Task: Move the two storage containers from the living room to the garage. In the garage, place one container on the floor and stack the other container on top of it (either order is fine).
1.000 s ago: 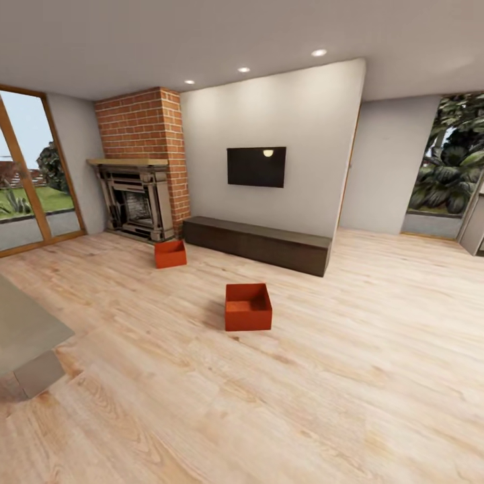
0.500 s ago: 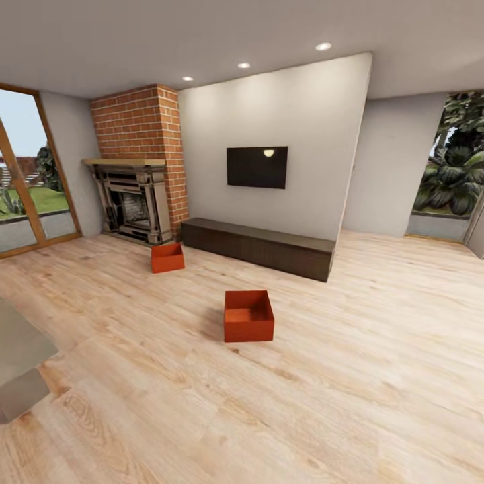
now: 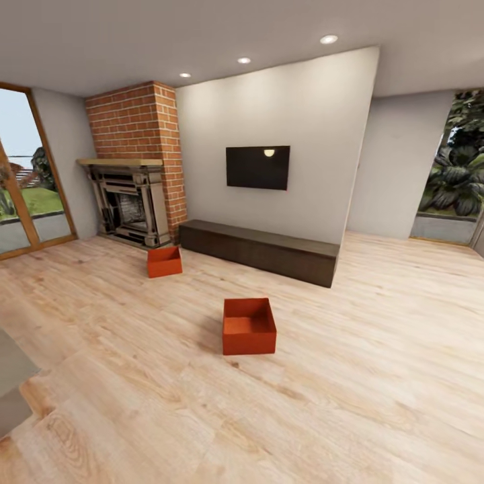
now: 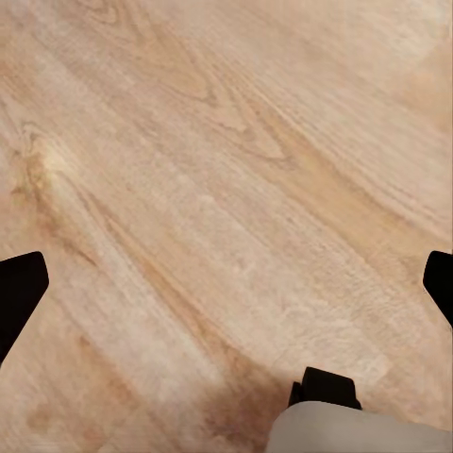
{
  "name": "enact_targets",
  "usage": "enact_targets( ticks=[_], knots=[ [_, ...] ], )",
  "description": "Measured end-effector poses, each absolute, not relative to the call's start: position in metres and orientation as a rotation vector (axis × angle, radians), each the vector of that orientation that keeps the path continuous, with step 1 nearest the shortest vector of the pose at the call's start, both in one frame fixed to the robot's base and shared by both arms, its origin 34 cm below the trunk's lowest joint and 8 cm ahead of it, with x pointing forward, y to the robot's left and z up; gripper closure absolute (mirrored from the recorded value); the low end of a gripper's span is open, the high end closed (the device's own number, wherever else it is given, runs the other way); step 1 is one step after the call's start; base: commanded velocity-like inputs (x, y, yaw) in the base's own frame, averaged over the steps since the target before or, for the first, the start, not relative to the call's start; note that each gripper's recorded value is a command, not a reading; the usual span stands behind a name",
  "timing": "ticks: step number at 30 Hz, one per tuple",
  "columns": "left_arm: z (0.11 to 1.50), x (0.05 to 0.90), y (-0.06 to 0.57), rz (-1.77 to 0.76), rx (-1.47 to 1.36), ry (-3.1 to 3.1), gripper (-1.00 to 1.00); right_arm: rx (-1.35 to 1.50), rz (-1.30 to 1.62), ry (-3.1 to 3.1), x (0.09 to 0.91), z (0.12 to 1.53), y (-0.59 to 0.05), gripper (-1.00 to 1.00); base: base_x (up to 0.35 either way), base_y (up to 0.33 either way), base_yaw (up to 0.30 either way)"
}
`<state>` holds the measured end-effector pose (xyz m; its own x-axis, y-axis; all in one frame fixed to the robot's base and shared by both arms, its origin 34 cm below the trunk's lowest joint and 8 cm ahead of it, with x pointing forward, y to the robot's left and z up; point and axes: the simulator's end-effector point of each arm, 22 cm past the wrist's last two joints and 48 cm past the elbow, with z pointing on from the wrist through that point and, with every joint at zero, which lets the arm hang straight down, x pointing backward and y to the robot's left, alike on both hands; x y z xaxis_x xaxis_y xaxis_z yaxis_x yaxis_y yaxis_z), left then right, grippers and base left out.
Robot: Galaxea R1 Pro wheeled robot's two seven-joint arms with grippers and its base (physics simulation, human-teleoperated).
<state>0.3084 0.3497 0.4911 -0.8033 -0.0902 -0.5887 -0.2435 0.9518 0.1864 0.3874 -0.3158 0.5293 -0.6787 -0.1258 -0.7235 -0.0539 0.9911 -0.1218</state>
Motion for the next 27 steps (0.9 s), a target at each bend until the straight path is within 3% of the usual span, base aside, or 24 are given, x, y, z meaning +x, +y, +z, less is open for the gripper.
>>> enact_targets(
  ticks=[20,27],
  knots=[
    [0.4909,0.3082,0.3497,0.338,-0.235,2.498,-1.00,-0.126,-0.114,2.317,0.3875,0.5293,-0.3156,-1.00,0.321,-0.132,0.043],
    [0.4907,0.3085,0.3488,0.337,-0.236,2.498,-1.00,-0.126,-0.114,2.318,0.3875,0.5290,-0.3157,-1.00,0.090,-0.035,0.002]
  ],
)
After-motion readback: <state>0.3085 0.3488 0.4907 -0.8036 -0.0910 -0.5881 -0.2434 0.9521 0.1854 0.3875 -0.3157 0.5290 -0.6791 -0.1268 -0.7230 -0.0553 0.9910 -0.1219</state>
